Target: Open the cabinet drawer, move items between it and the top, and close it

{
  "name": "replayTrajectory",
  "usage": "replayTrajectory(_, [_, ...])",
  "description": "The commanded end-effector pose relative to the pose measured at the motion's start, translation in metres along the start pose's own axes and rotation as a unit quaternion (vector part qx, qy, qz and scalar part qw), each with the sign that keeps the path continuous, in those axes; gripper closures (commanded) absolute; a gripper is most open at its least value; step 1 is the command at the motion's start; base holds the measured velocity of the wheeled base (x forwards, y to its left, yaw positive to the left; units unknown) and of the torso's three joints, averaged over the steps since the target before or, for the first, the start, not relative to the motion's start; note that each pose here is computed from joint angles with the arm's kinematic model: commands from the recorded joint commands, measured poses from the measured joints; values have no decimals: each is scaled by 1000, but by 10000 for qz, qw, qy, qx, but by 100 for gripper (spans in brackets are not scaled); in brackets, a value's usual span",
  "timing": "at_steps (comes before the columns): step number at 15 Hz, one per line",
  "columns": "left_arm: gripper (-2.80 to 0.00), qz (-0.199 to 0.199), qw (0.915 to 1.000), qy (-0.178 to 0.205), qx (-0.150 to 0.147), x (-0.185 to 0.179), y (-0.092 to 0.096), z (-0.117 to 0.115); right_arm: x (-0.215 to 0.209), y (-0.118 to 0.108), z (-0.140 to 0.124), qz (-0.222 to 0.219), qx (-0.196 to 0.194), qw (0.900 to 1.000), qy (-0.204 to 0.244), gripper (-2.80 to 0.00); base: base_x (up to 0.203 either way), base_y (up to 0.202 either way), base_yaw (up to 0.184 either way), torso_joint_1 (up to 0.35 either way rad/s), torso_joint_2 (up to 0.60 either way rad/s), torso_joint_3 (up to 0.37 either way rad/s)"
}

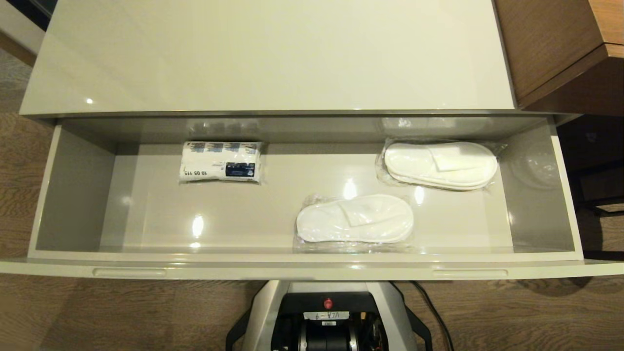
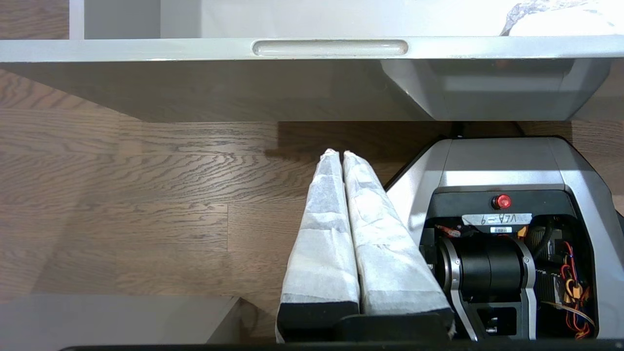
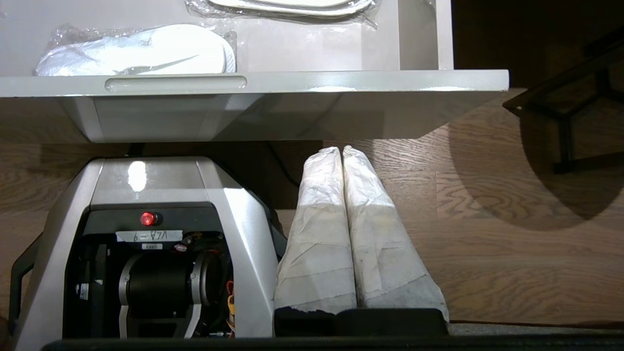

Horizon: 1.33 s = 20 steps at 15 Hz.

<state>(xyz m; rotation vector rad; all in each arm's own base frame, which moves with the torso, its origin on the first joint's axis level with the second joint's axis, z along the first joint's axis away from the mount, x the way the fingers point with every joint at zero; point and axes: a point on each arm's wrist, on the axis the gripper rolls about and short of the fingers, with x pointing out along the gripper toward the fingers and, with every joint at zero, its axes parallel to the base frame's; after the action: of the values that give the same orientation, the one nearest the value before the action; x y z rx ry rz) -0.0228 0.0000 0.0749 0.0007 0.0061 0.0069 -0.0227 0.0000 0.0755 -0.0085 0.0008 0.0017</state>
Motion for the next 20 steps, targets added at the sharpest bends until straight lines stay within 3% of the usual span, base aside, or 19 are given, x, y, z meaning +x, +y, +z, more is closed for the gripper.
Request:
replayTrajectory(1, [0,-4,10000,8,-4,0,0,0,0,0,0,7,-3,10000,11,0,0,0,0,0,0,0])
replayTrajectory(20, [0,4,10000,2,-4,0,0,0,0,0,0,7,-3,10000,11,0,0,0,0,0,0,0])
